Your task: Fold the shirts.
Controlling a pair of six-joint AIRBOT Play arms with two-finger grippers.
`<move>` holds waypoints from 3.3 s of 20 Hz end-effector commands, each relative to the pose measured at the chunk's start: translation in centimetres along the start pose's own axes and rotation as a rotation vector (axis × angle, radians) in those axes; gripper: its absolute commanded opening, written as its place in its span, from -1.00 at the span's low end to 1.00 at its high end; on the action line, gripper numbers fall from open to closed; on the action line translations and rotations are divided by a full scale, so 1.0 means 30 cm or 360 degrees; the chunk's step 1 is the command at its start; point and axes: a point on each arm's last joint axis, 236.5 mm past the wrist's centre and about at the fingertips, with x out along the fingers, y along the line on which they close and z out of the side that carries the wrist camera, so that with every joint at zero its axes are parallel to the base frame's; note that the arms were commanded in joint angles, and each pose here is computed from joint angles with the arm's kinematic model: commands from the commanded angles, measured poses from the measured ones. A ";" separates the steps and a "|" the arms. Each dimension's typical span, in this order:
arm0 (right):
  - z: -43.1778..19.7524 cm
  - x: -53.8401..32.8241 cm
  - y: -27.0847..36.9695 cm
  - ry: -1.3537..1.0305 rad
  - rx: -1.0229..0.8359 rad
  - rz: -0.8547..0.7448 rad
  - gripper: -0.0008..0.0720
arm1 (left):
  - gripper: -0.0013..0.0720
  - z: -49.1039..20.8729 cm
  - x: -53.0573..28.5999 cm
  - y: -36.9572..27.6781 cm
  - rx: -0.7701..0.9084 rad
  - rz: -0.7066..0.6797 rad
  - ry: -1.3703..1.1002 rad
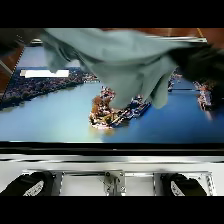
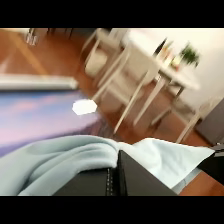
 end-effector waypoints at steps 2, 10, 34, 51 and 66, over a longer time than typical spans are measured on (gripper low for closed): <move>0.319 -0.258 0.168 -0.0398 -0.0248 -0.0014 -0.81 | -0.87 0.122 -0.152 -0.239 0.0204 -0.0093 -0.0083; 0.162 -0.255 0.139 -0.0016 -0.0204 -0.0071 -0.81 | -0.87 -0.345 -0.284 0.009 0.0020 0.0386 0.0873; -0.958 0.832 -0.564 0.1079 0.1252 -0.0158 -0.73 | -0.87 -1.212 -0.081 1.095 -0.0935 0.1275 0.0744; -1.124 0.013 -0.771 0.1753 0.1556 -0.0308 0.75 | 0.96 -1.354 -0.687 1.014 -0.1690 0.1188 0.1364; -1.182 0.083 -0.803 0.1679 0.1441 -0.0530 0.75 | -0.42 -1.518 -0.430 1.056 -0.1849 0.1085 0.1110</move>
